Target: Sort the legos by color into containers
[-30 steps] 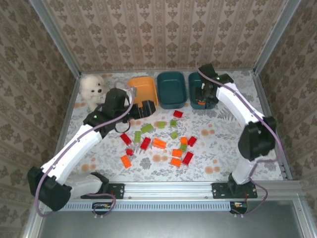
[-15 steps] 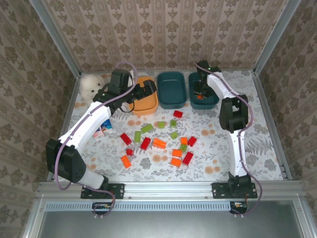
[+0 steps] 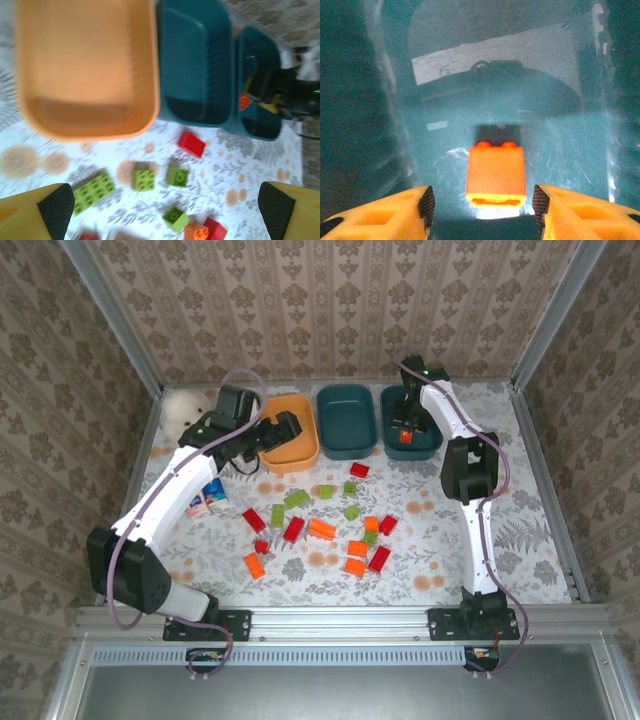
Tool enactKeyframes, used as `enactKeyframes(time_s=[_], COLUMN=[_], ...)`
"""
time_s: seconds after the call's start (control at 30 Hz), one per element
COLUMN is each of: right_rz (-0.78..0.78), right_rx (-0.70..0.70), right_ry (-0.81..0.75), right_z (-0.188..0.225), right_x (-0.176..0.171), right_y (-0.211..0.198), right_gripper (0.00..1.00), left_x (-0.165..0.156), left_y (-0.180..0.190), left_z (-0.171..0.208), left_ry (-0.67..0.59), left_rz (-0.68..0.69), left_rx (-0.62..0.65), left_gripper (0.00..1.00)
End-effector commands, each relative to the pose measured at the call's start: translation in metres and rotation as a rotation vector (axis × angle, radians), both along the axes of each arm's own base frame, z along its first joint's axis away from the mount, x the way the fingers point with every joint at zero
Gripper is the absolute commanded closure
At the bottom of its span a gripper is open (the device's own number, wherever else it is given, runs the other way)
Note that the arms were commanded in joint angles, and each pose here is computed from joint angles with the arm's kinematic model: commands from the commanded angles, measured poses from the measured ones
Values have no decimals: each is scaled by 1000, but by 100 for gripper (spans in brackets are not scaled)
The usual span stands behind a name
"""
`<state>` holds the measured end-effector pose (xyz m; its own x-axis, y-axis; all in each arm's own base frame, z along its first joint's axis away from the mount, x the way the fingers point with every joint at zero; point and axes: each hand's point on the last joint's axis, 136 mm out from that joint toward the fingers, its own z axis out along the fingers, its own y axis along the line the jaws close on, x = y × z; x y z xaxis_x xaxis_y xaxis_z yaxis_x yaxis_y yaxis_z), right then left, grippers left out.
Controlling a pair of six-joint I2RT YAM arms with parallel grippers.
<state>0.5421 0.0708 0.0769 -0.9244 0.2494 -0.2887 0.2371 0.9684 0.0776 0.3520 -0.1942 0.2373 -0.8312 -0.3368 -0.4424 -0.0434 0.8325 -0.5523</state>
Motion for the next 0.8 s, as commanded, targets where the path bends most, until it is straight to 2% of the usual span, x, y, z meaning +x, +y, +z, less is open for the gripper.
enactKeyframes(time_s=[0.0,0.1,0.17,0.27,0.37,0.47,0.57,0.77], right_rz=[70,173,303,490,614,688,728,732], right_rx=[63,158,281,493,638,738,747,710], right_ry=[-175,-299,-396,-482,-475,-417,-402,-393], right_z=[110,163,190,210,205,193,184,176], right_x=[-18,-54,-90,-157,-220,-275,-309,-326], right_y=[26,69,112,166,198,212,214,203], right_gripper=[43,43,42,40,32,28,23,16], left_x=[-44,-80,-99,-110,-108,-106,-99,-87], left_y=[47,75,89,93,91,90,89,88], left_z=[-19,-48,-70,-99,-121,-143,-159,-183], left_ry=[140,260,329,405,455,503,530,569], left_rz=[142,240,294,341,367,390,390,397], left_rx=[136,203,236,230,230,250,268,273], left_gripper=[1,6,12,18,19,19,22,30])
